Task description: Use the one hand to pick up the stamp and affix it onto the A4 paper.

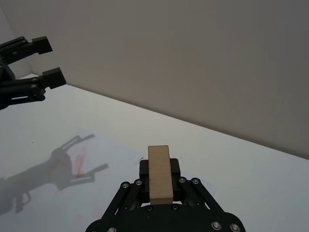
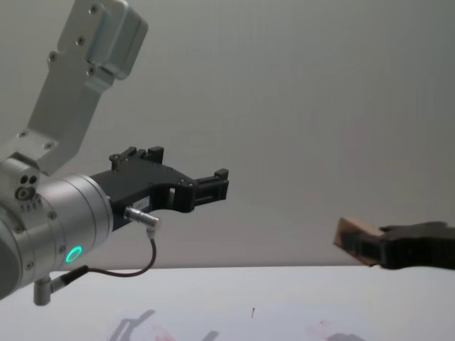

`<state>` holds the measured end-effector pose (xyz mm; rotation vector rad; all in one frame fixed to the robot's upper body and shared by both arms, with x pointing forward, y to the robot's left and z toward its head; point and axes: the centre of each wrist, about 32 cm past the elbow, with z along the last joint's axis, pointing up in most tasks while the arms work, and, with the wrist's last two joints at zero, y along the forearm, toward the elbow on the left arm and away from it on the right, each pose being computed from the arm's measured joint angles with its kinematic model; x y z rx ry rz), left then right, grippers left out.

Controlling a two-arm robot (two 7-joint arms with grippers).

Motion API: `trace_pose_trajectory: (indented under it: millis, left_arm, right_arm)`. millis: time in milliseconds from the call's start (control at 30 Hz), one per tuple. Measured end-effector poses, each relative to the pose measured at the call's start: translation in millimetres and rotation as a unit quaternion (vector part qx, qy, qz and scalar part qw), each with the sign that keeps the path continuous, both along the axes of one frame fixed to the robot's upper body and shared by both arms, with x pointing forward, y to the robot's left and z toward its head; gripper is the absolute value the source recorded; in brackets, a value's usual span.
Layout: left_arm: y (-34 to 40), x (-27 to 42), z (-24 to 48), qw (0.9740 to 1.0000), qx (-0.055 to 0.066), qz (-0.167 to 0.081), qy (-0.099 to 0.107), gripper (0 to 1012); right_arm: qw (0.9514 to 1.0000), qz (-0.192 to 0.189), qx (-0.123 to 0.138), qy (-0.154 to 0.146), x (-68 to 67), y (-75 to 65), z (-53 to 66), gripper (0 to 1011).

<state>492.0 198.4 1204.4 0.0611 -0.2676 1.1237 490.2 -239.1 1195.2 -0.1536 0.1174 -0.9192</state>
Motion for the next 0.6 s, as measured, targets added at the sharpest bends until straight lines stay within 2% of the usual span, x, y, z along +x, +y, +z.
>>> trace_pose_trajectory:
  millis: [267,600]
  left_arm:
    - [0.0,0.0,0.0,1.0,0.0,0.0,0.0,1001]
    - [0.0,0.0,0.0,1.0,0.0,0.0,0.0,1001]
  right_arm:
    - [0.9993,-0.03,-0.014,0.018,-10.9,-22.7,-0.8,218]
    - [0.9972,-0.049,-0.038,0.042,-22.2,-41.8,-7.8,218]
